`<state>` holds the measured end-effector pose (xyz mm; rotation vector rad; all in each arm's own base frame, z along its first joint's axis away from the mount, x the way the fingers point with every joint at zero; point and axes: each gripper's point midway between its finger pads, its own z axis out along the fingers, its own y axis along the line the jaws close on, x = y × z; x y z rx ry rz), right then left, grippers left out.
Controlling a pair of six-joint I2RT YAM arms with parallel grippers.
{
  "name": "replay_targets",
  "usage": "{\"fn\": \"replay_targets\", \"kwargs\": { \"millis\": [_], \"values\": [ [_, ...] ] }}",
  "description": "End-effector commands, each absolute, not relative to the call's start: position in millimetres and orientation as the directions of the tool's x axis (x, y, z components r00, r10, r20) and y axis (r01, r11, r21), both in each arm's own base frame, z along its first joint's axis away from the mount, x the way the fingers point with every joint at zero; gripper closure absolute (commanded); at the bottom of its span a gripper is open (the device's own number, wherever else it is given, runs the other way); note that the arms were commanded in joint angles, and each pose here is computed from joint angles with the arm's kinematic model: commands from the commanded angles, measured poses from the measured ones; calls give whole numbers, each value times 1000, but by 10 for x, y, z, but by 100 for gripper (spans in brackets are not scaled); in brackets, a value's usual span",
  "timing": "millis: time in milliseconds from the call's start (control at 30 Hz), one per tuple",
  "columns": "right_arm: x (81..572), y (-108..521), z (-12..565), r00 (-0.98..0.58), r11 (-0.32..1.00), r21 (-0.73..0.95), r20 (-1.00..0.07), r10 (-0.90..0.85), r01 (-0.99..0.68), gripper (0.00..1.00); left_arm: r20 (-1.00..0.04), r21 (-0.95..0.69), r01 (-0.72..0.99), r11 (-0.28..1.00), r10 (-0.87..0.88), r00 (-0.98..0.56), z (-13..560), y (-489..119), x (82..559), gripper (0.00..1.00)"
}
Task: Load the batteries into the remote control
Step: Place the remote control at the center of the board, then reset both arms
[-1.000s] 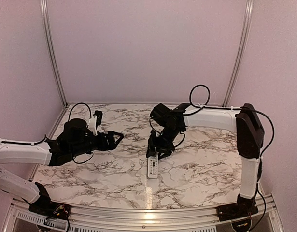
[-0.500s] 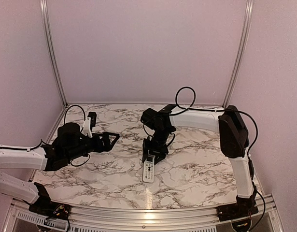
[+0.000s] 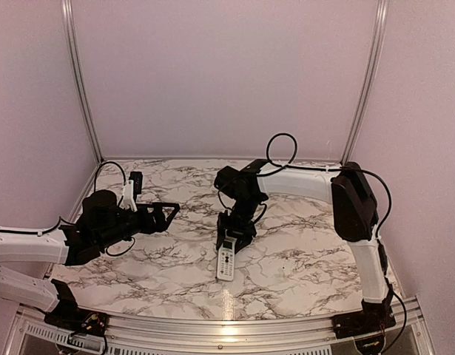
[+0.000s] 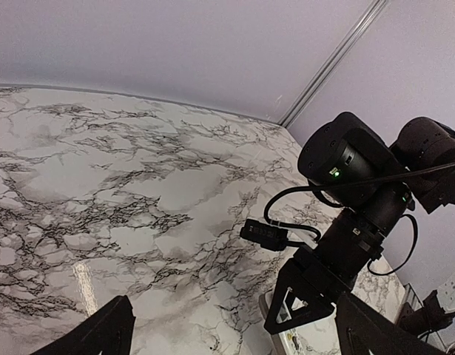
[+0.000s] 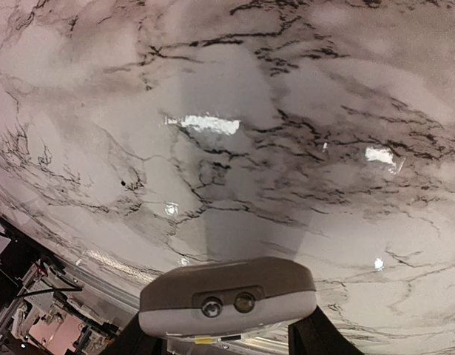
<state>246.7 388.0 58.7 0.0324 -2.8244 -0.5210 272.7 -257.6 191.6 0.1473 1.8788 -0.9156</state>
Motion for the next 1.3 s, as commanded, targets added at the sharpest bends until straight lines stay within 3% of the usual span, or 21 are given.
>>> {"fn": "replay_targets", "kwargs": {
  "millis": [0,133,300,367,500,533,667,1000,1133,1267],
  "values": [
    [2514,3823,562,-961,942,334,272,-52,43,64,-826,-534,486,692,-306,-473,1972,-2553,2717,1],
    [2510,3793,529,-957,942,330,286,-45,54,56,-825,-533,485,693,-300,-479,1932,-2555,2709,1],
    [2539,3804,555,-959,937,344,281,-42,60,53,-827,-531,489,692,-299,-476,1939,-2560,2711,1],
    [2557,3817,562,-960,934,352,275,-48,54,38,-828,-530,491,691,-297,-476,1941,-2566,2713,1],
    [2546,3790,529,-961,937,347,273,-55,45,31,-828,-529,496,689,-292,-478,1933,-2573,2705,1],
    [2537,3785,529,-960,937,347,274,-54,46,21,-828,-529,495,689,-291,-480,1926,-2574,2705,1],
    [2569,3802,583,-967,930,366,244,-68,27,17,-829,-529,503,684,-289,-479,1944,-2583,2695,1],
    [2819,3882,1117,-986,851,502,-36,-160,-156,12,-859,-450,512,731,-199,-472,2027,-2618,2756,1],
    [2966,3733,1403,-972,796,561,-187,-143,-226,4,-863,-405,488,773,-147,-484,2116,-2650,2866,1],
    [3135,3513,1766,-923,735,593,-367,-116,-328,1,-855,-351,453,820,-83,-513,2167,-2656,3006,1]
  ]
}}
